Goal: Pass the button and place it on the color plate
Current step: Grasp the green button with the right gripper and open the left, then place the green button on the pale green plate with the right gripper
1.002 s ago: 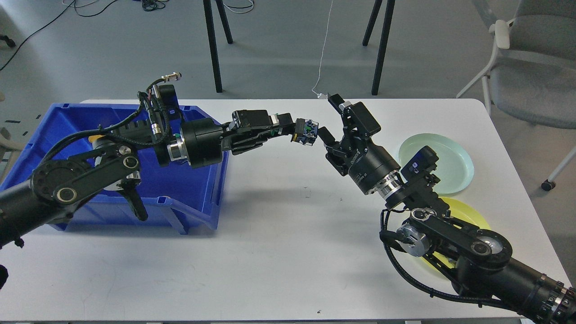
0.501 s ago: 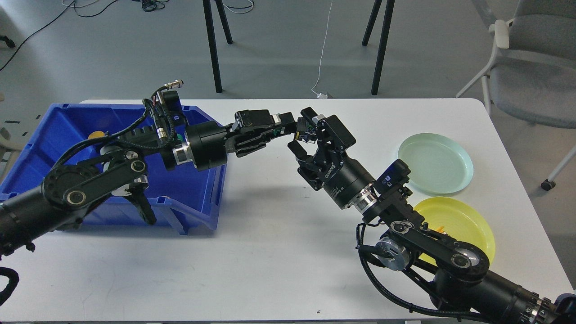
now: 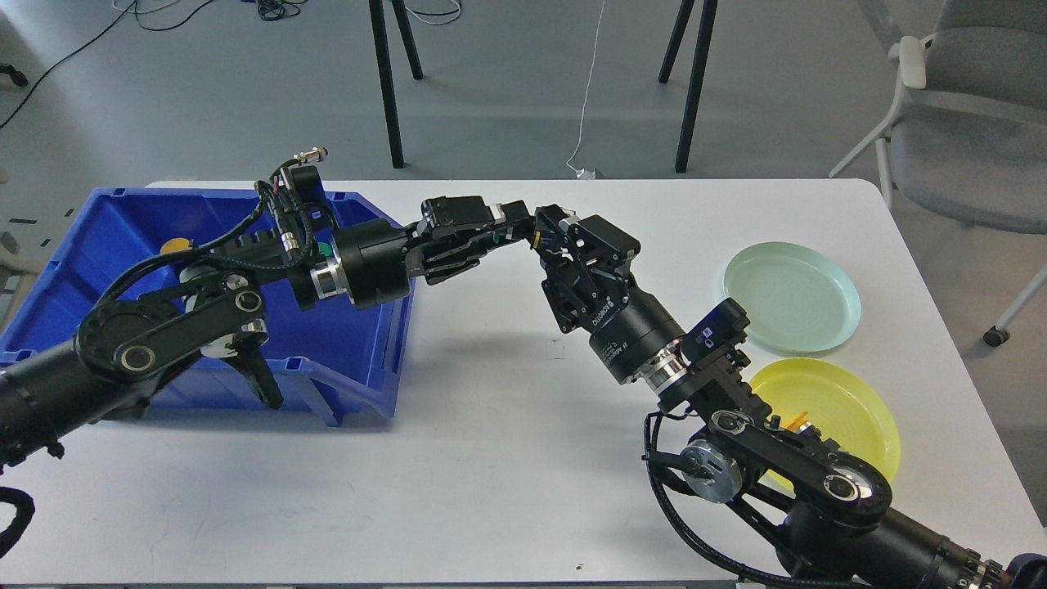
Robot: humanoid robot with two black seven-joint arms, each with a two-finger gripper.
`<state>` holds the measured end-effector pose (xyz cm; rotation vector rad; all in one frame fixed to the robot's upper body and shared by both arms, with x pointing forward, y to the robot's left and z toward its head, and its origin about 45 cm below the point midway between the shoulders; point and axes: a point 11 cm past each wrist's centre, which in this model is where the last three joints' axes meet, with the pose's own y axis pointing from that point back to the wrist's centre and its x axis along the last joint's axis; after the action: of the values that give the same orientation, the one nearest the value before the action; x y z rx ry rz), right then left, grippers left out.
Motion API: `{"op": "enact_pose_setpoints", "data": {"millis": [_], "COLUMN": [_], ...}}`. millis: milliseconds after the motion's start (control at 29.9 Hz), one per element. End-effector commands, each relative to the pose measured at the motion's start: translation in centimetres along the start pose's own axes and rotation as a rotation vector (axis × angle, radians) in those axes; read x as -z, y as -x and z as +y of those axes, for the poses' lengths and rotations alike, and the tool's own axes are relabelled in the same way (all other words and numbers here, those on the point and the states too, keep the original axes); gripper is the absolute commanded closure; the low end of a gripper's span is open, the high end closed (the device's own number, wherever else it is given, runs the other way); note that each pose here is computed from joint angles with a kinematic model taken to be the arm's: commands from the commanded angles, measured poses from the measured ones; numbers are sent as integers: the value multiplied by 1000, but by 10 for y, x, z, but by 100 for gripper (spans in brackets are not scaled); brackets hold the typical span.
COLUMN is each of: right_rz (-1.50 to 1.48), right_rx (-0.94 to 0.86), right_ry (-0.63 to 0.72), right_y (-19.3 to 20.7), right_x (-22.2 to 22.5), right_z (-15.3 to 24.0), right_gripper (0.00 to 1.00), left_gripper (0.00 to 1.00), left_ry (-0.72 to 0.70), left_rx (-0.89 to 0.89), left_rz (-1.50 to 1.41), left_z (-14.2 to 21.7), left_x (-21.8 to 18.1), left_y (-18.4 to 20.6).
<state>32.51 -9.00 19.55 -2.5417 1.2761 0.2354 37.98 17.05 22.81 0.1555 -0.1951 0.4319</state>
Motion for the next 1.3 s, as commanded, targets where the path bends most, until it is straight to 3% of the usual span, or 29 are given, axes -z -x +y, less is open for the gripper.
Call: {"op": "enact_pose_setpoints", "data": {"millis": [0, 67, 100, 167, 200, 301, 501, 601, 802, 902, 1002, 1203, 1269], "right_rz": [-3, -5, -3, -2, -4, -4, 44, 134, 482, 567, 629, 638, 624], "right_rx": [-5, -6, -7, -15, -25, -57, -155, -265, -573, -652, -673, -649, -644], "right_ry": [0, 2, 3, -3, -6, -15, -1, 19, 228, 334, 390, 426, 420], "right_y": [0, 0, -1, -3, -6, -16, -58, -101, -221, -255, -273, -268, -264], "right_x": [-1, -1, -1, 1, 1, 4, 9, 18, 26, 18, 17, 2, -2], "right_z": [1, 2, 2, 2, 3, 6, 30, 54, 138, 171, 179, 173, 168], "right_gripper": [99, 99, 99, 99, 99, 99, 99, 99, 99, 99, 98, 64, 45], "left_gripper": [92, 86, 75, 42, 30, 18, 12, 11, 9, 9, 8, 8, 8], "left_ry": [-3, -3, -3, 5, 18, 36, 45, 37, 36, 35, 37, 35, 36], "left_rx": [2, 0, -1, -3, -11, -37, -51, -63, -65, -66, -65, -65, -65], "left_rz": [0, -1, 1, 10, 24, 64, 94, 103, 115, 118, 117, 120, 119], "left_z": [0, 0, -1, -3, -4, -2, -2, 0, 1, 2, 1, 1, 1], "left_x": [1, 1, 1, 1, -1, -2, -1, 4, 6, 7, 6, 7, 7], "left_y": [1, 0, 0, 2, 1, -5, -5, -8, -6, -6, -6, -6, -6]}}
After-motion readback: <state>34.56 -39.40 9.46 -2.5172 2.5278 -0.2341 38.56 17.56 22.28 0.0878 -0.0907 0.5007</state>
